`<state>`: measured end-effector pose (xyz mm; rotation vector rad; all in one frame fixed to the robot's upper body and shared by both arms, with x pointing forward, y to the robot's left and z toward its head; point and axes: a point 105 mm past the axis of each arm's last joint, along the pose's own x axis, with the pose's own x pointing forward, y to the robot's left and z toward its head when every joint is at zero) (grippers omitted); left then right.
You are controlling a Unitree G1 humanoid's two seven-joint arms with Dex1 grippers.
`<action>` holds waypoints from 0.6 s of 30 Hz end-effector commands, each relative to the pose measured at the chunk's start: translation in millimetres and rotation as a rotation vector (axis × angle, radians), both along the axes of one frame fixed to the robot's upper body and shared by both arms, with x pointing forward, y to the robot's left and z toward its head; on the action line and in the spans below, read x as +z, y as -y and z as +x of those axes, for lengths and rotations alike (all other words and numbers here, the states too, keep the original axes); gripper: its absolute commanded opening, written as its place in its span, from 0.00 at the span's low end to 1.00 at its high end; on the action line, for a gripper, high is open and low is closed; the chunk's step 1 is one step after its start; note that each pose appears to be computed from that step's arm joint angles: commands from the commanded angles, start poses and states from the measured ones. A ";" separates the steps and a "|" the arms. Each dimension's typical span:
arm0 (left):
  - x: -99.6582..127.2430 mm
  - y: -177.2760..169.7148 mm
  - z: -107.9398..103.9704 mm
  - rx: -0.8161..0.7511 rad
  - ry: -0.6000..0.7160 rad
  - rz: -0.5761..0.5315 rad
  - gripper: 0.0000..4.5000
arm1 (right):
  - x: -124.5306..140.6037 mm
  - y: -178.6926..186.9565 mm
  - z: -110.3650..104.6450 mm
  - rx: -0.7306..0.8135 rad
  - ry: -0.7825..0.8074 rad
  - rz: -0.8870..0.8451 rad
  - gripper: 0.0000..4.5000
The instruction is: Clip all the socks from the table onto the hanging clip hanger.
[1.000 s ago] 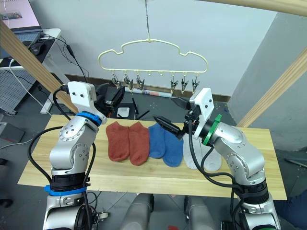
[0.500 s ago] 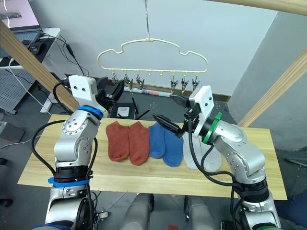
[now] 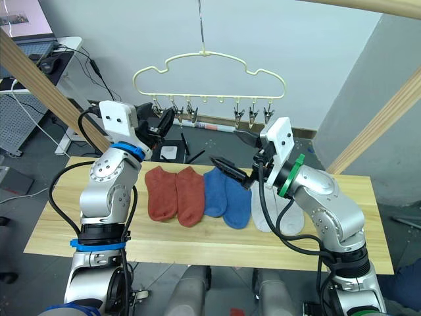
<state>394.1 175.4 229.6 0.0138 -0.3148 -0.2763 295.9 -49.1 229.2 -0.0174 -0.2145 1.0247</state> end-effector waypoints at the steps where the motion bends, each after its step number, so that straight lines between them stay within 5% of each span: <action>1: 13.8 1.1 -3.0 -0.003 0.055 0.023 0.70 | 13.8 0.0 -9.2 0.018 0.057 0.027 1.00; 6: 13.6 -2.2 -2.1 0.012 0.056 0.044 0.70 | 13.8 -0.4 -9.3 0.018 0.053 0.031 1.00; 15: 20.8 1.1 -3.5 -0.021 0.077 0.020 0.15 | 11.2 -0.4 -8.9 0.016 0.041 0.030 1.00; 18: 23.1 1.4 -4.0 -0.025 0.083 0.026 0.06 | 10.4 -0.7 -8.9 0.016 0.035 0.033 1.00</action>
